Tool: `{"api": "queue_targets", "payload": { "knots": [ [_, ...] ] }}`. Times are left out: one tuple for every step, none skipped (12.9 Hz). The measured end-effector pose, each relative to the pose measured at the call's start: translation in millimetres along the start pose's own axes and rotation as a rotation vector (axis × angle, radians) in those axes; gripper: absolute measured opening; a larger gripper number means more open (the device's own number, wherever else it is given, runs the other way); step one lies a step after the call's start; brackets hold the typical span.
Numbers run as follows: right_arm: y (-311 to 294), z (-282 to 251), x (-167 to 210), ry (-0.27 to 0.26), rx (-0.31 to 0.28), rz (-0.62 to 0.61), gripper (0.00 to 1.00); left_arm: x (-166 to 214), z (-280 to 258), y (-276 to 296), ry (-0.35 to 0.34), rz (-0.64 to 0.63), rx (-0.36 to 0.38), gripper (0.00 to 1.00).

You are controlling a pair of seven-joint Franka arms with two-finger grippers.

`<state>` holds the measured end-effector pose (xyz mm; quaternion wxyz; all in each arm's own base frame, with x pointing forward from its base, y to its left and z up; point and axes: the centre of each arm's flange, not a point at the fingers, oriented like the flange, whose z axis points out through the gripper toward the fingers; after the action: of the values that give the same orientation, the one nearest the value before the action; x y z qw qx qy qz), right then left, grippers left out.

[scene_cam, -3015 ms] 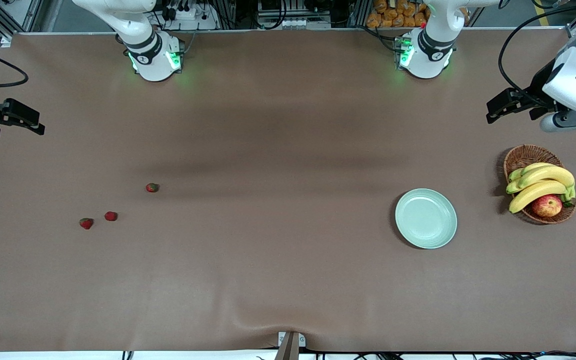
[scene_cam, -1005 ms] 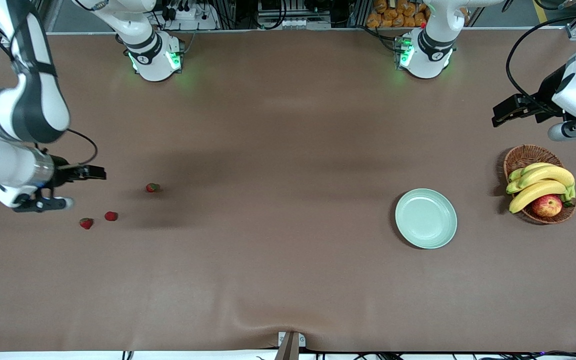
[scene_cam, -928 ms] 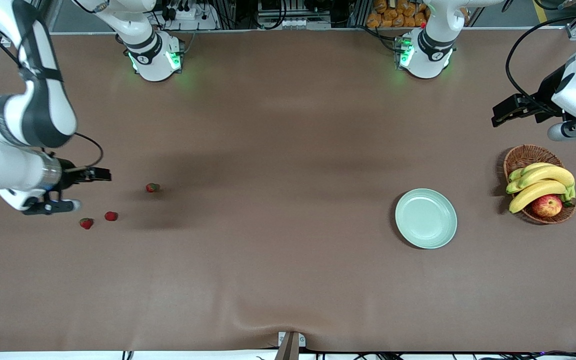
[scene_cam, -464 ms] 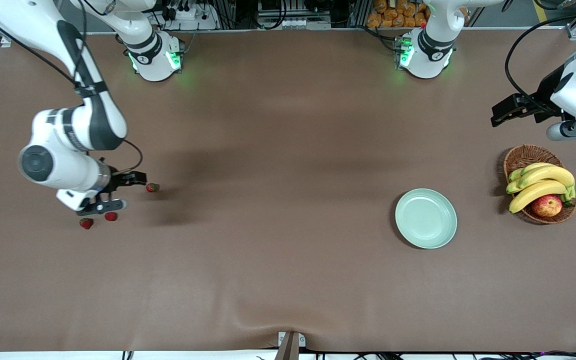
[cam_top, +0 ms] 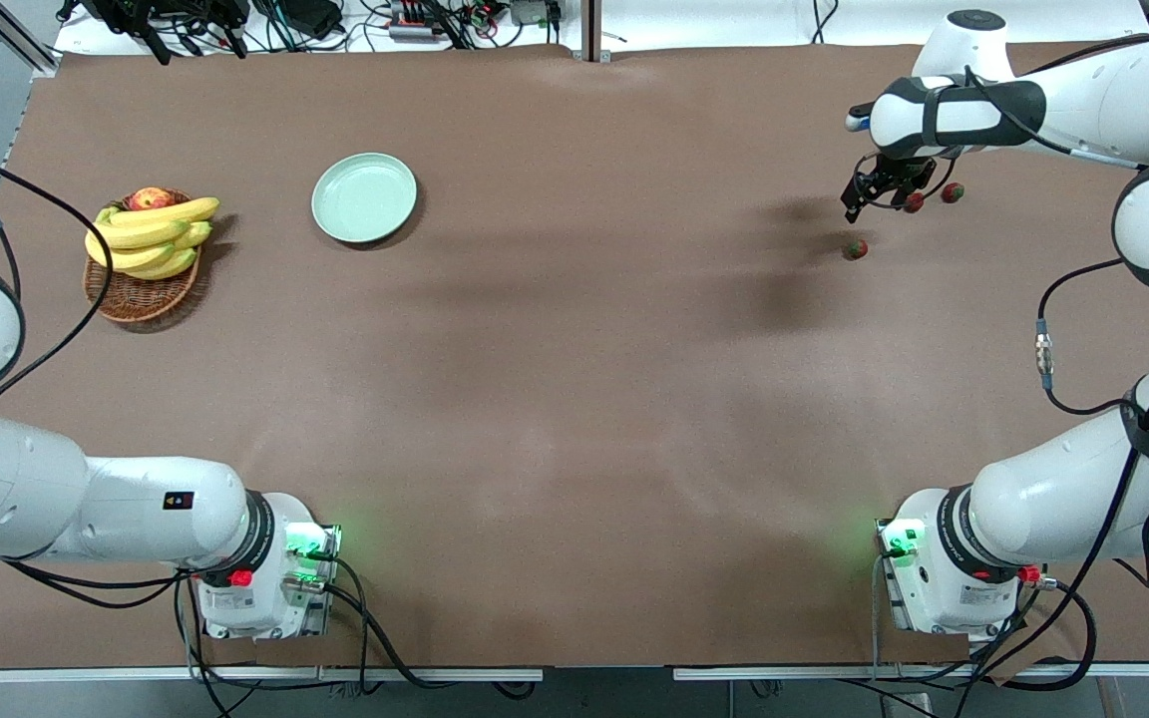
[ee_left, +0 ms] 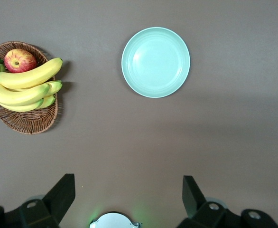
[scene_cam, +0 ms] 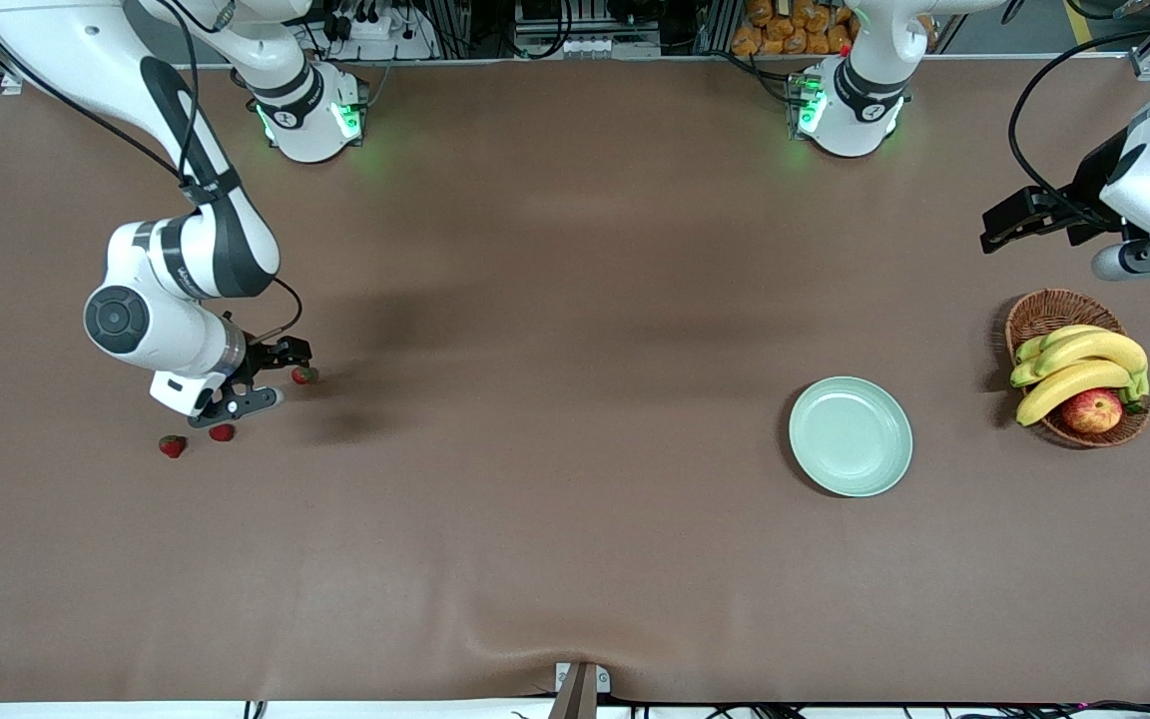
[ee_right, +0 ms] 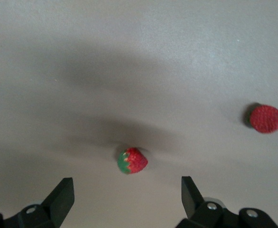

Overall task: Collect all strawberries into plate
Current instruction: 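Close the right gripper on one red strawberry and lift it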

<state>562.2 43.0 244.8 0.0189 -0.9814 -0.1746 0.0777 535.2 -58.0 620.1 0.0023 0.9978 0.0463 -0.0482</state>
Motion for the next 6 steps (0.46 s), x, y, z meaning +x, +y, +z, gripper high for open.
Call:
{"api": "queue_targets", "payload": {
  "knots": [
    [3.6, 9.2, 0.3, 0.0, 0.001, -0.028, 1.0, 0.0, -0.1, 0.0, 0.0, 0.0, 0.0, 1.0],
    [6.2, 18.7, 0.4, -0.005, 0.004, -0.05, 1.0, 0.0, -0.1, -0.1, 0.0, 0.0, 0.0, 1.0],
    [7.1, 27.6, 1.1, -0.009, 0.004, -0.065, 1.0, 0.0, -0.2, -0.1, 0.0, 0.0, 0.0, 1.0],
    [6.5, 34.3, 2.3, -0.01, 0.002, -0.077, 1.0, 0.0, -0.2, -0.1, 0.0, 0.0, 0.0, 1.0],
    [5.6, 40.3, 2.9, -0.012, 0.001, -0.083, 1.0, 0.0, -0.2, 0.0, 0.0, 0.0, 0.0, 1.0],
    [5.3, 45.6, 3.0, -0.014, 0.0, -0.085, 1.0, 0.0, -0.2, -0.1, 0.0, 0.0, 0.0, 1.0]
  ]
}}
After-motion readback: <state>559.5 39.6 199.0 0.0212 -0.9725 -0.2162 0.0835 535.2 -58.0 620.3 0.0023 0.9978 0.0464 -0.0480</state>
